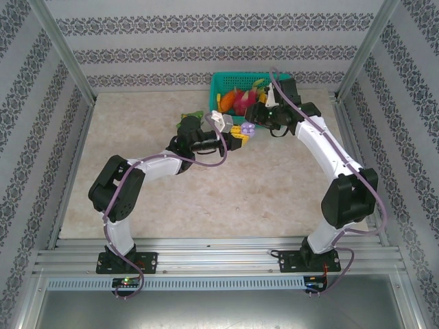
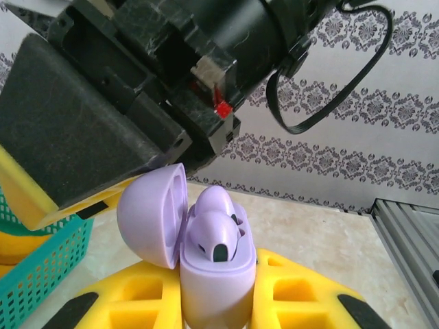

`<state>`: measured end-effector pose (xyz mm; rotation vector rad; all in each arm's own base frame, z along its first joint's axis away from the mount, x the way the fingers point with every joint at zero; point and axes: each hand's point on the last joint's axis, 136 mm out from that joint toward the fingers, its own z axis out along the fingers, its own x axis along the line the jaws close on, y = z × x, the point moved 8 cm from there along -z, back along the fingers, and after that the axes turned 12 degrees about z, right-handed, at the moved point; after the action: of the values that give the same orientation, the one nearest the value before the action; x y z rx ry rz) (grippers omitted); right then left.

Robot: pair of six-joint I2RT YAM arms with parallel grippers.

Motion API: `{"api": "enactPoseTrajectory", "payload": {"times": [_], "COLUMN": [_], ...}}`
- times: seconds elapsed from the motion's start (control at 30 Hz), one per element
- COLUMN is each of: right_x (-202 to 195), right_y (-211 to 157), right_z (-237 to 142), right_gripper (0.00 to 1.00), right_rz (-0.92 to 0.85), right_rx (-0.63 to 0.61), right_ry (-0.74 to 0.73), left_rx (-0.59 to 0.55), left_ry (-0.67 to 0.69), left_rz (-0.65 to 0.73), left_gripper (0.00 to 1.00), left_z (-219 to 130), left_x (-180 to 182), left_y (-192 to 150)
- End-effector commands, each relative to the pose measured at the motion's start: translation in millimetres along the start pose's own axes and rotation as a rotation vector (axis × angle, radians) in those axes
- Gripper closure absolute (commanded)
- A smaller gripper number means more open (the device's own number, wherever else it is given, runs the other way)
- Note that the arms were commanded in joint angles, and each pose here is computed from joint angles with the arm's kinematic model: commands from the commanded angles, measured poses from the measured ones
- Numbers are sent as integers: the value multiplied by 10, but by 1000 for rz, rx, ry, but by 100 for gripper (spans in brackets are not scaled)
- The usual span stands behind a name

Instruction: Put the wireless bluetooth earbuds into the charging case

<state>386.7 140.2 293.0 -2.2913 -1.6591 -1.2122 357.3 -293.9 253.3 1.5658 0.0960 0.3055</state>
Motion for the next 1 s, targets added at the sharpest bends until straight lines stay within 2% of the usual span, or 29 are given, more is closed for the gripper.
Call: {"api": "enactPoseTrajectory", "payload": {"times": [0.0, 0.3, 0.4, 0.47, 0.6, 0.8, 0.97], "right_x": [148, 40, -22, -106, -368, -642, -835], "right_y": [-167, -511, -499, -441, -346, -468, -594], "right_z": [-127, -297, -376, -432, -504, -448, -411], "right_gripper": [57, 59, 58, 54, 52, 51, 51], "right_rz": [-70, -82, -55, -19, 82, 122, 153], "right_rx": [44, 69, 21, -28, -120, -116, -126], "right_ry": [31, 15, -6, -34, -66, -129, -160], "left_rx": [-30, -41, -30, -6, 51, 185, 447], "left_ry": [5, 83, 84, 81, 100, 173, 256], "left_rz": [50, 37, 13, -33, -239, -647, -944], "left_gripper": [100, 100, 100, 100, 100, 100, 100], "left_z": [-28, -31, -17, -9, 1, 9, 14], "left_x": [-47, 32, 45, 49, 56, 54, 36], "left_y": [184, 186, 170, 132, -55, -526, -955]}}
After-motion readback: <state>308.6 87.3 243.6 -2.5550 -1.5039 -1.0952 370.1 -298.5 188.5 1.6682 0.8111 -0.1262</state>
